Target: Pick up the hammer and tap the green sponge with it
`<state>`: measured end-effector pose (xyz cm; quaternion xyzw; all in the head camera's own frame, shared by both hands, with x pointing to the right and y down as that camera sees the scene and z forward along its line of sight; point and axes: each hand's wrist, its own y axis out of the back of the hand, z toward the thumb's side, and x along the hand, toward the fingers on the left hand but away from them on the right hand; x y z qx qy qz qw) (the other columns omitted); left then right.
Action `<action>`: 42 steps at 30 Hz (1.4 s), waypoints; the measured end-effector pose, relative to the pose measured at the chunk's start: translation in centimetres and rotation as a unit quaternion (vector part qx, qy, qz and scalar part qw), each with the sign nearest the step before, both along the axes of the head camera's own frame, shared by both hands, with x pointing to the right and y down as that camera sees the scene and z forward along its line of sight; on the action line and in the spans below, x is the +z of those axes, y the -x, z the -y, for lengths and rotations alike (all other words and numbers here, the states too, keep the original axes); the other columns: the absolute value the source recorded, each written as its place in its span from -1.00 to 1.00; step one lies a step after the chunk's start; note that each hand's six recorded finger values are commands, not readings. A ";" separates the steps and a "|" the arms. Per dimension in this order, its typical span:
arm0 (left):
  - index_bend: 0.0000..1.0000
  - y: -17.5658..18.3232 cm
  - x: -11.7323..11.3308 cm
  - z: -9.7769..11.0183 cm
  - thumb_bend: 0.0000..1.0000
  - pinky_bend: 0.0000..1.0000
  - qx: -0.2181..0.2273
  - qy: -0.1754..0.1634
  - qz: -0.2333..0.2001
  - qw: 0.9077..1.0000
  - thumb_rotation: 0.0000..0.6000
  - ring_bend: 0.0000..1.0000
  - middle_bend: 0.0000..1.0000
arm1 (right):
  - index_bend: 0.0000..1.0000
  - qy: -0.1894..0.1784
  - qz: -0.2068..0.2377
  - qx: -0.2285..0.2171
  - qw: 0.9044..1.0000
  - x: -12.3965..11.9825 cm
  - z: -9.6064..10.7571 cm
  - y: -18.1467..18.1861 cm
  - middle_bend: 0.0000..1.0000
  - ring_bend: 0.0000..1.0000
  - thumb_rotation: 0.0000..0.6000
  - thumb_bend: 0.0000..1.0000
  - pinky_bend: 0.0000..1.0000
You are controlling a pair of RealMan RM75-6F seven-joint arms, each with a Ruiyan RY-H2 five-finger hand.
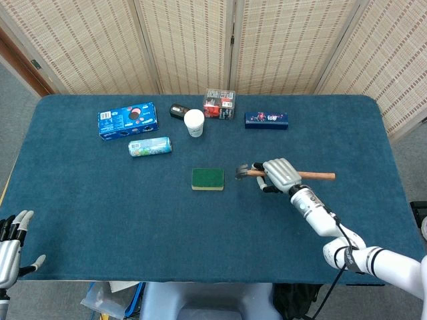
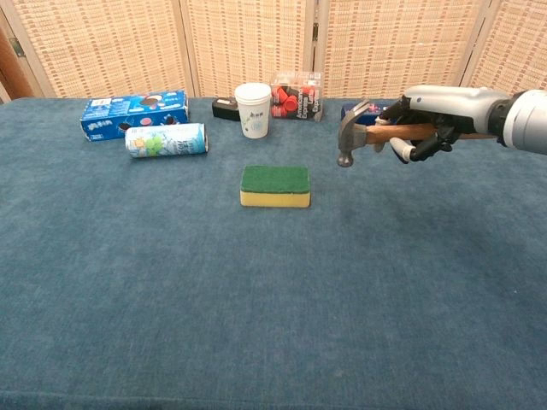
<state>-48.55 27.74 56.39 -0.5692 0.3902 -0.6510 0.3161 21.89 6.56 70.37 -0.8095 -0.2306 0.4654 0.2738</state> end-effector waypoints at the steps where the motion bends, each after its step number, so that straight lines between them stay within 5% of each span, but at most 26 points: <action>1: -1.00 0.0 0.0 0.0 -0.65 -1.00 0.000 0.000 0.000 1.000 1.00 -1.00 -1.00 | 0.26 0.002 0.002 -0.003 1.000 -0.1 0.0 0.4 0.58 0.39 1.00 0.46 0.53; 16: -1.00 0.5 -0.2 -0.3 -0.65 -1.00 -0.005 0.000 0.004 1.000 1.00 -1.00 -1.00 | 0.27 0.016 0.014 -0.004 1.000 1.8 0.6 4.7 0.59 0.42 1.00 0.47 0.54; 29: -1.00 0.6 -0.1 -0.6 -0.65 -1.00 -0.009 0.003 0.006 1.000 1.00 -1.00 -1.00 | 0.28 0.034 -0.020 -0.014 0.999 4.6 0.5 6.0 0.60 0.43 1.00 0.47 0.55; 42: -1.00 0.1 -0.2 -0.4 -0.65 -1.00 -0.002 0.001 0.003 1.000 1.00 -1.00 -1.00 | 0.28 0.010 0.040 0.017 0.999 1.6 1.5 6.1 0.60 0.43 1.00 0.47 0.55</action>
